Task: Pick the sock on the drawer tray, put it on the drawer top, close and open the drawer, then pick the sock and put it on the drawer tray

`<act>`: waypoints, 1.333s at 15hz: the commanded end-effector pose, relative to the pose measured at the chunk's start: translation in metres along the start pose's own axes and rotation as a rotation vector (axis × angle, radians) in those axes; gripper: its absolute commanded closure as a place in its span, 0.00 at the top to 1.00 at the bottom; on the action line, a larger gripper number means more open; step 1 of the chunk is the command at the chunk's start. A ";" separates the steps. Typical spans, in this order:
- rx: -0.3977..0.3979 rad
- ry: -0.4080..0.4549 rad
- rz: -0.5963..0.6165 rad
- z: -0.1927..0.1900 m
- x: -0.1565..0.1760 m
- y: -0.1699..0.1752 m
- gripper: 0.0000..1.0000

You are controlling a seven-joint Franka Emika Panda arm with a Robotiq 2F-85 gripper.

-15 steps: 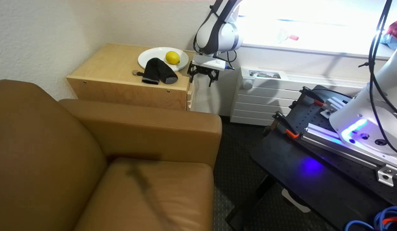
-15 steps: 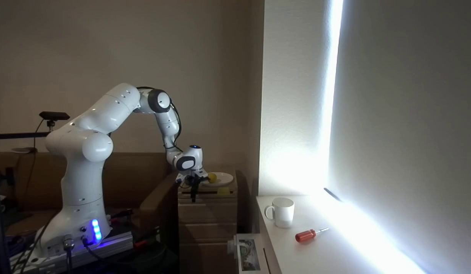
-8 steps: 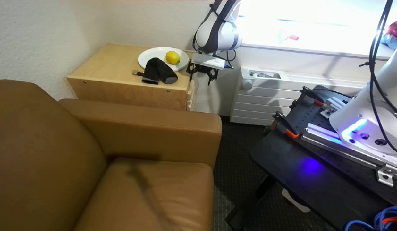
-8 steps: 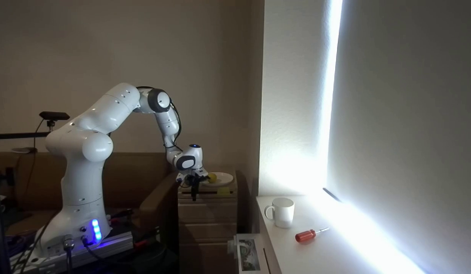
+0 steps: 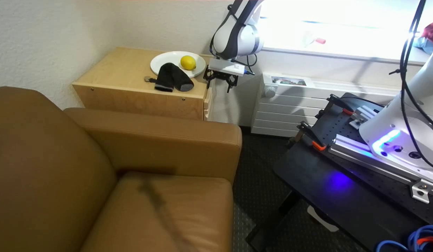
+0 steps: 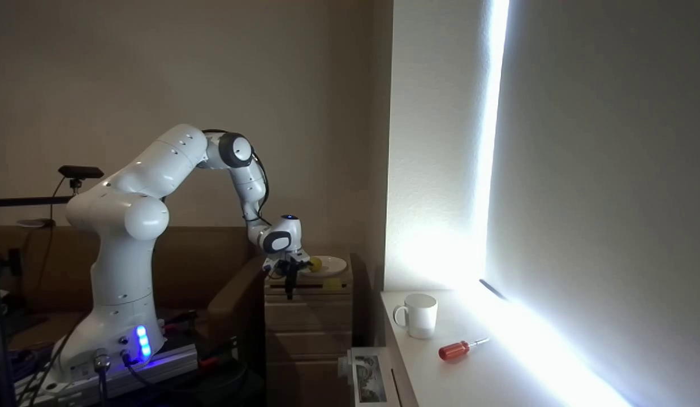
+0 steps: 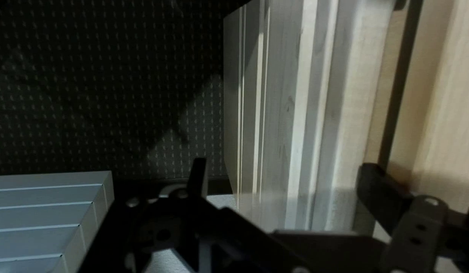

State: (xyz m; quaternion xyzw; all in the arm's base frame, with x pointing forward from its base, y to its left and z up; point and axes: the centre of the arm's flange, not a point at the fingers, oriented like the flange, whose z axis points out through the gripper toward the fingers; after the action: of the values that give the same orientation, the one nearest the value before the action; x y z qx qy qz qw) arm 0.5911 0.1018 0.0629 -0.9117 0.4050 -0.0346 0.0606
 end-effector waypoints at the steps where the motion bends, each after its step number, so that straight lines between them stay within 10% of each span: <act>1: -0.034 0.000 -0.003 0.025 0.005 -0.014 1.00; 14: -0.138 -0.095 0.097 0.020 0.053 0.041 1.00; 20: 0.015 -0.125 0.035 -0.017 0.034 0.049 1.00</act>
State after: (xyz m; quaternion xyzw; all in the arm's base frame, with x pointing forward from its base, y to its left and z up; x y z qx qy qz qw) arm 0.5985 0.0340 0.0437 -0.8954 0.4421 0.0263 0.0456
